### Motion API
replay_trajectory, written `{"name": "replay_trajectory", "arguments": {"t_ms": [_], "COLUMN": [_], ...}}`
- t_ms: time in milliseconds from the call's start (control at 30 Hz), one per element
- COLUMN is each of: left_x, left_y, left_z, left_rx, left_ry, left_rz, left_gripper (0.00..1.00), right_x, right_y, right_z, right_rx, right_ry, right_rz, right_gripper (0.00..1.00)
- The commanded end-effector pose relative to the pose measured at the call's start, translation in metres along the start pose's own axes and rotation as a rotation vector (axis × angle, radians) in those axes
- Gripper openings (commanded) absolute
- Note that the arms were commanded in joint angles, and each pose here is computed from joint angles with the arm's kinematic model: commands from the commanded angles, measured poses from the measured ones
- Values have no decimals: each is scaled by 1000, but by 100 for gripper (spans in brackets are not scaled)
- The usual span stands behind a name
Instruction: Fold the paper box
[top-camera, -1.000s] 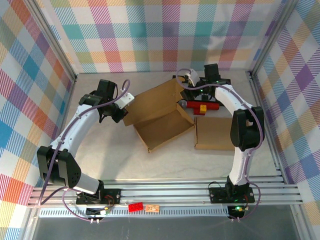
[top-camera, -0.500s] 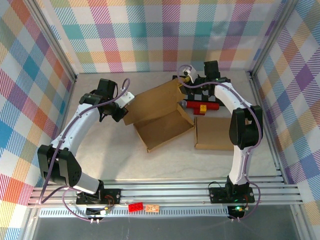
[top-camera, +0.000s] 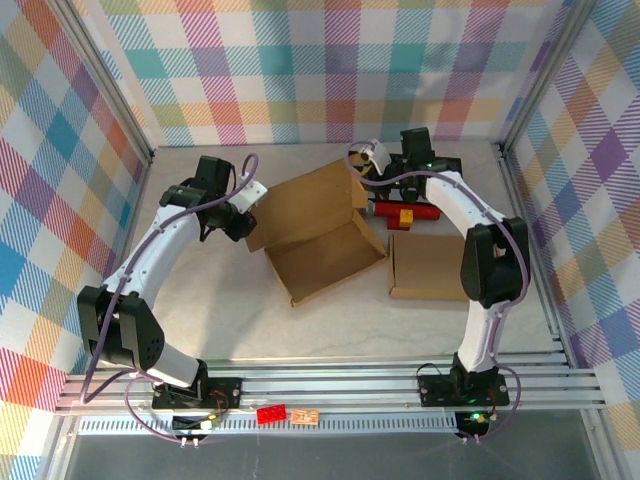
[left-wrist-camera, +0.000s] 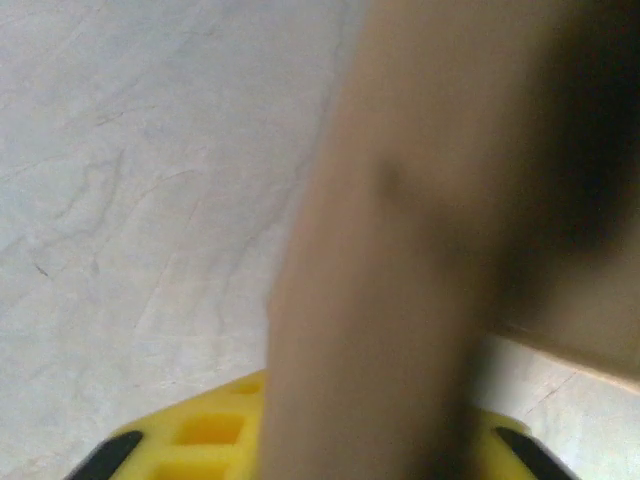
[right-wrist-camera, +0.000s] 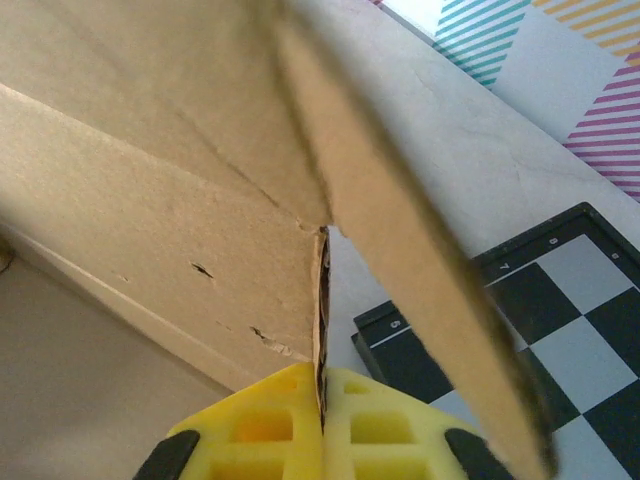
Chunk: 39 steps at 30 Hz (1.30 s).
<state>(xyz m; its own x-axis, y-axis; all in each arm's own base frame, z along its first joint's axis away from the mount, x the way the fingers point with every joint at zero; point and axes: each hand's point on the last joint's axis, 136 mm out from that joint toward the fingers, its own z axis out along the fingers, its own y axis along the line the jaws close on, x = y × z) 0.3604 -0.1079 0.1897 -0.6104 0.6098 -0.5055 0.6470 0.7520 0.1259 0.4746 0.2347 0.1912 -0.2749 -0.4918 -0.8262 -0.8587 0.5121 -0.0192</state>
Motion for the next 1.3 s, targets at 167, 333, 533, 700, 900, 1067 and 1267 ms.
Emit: {"name": "replay_trajectory", "arguments": {"t_ms": [167,333,533,700,900,1067,1267], "left_x": [-6,0,8,18,26,33,32], "left_y": [9,34,26,22,13,16,19], "left_z": [-10,-33,-28,-21,-17,-14,-7], "left_rx": [-56,-92,-45,-38,-6,-25,-29], "left_ry": [-96,-222,-218,-179,-157,-120,-131], "left_rz": [-127,-367,-382,-366,-377,-380,-406], "left_gripper": [63,78,78,77,72,67,58], "right_x": [-13,-7,-4,-3,1,3,2], "right_y": [28,33,38,39,42,43,43], "right_z": [-15,-23,-25,-27,-27,-29,-28], "right_rx": [62,101,81,79,75,76,77], "right_ry": [-2,2,18,28,32,31,27], "right_rz": [-23,28,33,37,52,54,62], "right_gripper": [0,0,0,0,0,0,0]}}
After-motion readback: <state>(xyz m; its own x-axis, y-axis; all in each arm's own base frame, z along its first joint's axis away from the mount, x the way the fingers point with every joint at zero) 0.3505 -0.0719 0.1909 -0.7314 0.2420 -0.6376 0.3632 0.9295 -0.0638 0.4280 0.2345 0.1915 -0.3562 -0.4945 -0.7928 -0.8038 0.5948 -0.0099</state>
